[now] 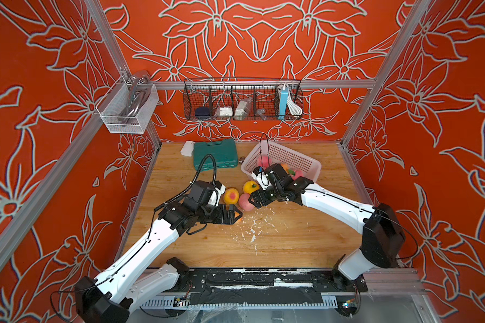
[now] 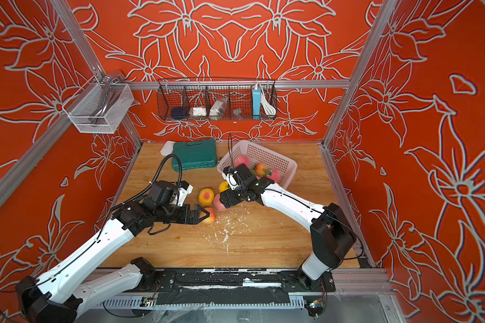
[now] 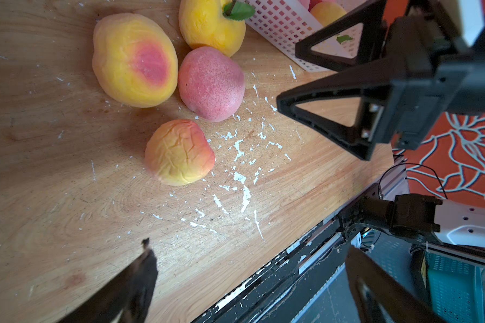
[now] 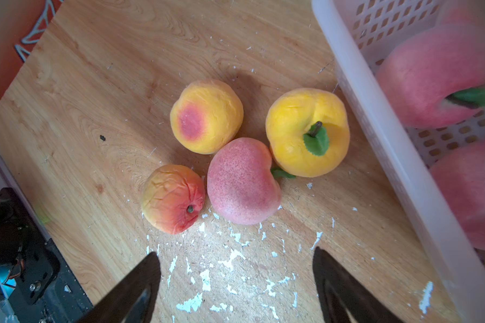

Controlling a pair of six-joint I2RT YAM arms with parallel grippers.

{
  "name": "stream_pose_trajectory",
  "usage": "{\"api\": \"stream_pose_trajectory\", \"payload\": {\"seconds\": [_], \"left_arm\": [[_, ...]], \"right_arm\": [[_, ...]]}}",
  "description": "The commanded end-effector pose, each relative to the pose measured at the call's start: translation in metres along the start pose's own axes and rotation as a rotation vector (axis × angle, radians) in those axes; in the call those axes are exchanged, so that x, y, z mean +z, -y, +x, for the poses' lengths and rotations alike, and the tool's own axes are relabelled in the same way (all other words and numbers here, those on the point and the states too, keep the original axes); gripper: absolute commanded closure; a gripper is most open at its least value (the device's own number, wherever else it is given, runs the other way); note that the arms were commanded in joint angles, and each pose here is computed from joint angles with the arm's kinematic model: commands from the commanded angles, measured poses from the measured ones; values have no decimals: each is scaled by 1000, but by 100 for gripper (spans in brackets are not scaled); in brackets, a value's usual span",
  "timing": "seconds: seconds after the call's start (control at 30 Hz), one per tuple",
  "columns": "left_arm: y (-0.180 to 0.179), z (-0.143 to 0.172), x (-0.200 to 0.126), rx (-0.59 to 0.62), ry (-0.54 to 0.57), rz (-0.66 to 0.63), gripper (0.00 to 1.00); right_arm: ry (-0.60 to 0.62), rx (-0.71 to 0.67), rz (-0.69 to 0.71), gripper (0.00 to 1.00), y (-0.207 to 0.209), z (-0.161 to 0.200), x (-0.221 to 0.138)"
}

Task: Put the peaches into the basket
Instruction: Pick up the peach from the center of the board.

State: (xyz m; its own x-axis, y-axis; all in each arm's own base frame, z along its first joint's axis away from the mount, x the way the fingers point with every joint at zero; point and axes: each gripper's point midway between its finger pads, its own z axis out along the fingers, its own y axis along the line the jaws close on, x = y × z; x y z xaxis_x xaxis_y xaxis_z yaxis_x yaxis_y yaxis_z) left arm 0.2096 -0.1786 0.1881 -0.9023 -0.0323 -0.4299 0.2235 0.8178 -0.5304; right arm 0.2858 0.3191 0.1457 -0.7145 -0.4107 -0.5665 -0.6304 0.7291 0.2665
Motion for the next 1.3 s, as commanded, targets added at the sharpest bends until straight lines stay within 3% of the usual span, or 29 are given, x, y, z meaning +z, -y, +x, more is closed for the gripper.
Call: {"api": "stream_pose_trajectory", "payload": {"seconds": [0.0, 0.77, 1.27], "left_arm": [[0, -1, 3, 5, 5, 4, 1], [-5, 6, 11, 13, -14, 1, 1], [-7, 5, 12, 11, -12, -5, 1]], "right_arm": [[3, 22, -35, 13, -5, -1, 15], [-74, 57, -58, 13, -5, 1, 72], [-103, 70, -58, 14, -1, 9, 89]]}}
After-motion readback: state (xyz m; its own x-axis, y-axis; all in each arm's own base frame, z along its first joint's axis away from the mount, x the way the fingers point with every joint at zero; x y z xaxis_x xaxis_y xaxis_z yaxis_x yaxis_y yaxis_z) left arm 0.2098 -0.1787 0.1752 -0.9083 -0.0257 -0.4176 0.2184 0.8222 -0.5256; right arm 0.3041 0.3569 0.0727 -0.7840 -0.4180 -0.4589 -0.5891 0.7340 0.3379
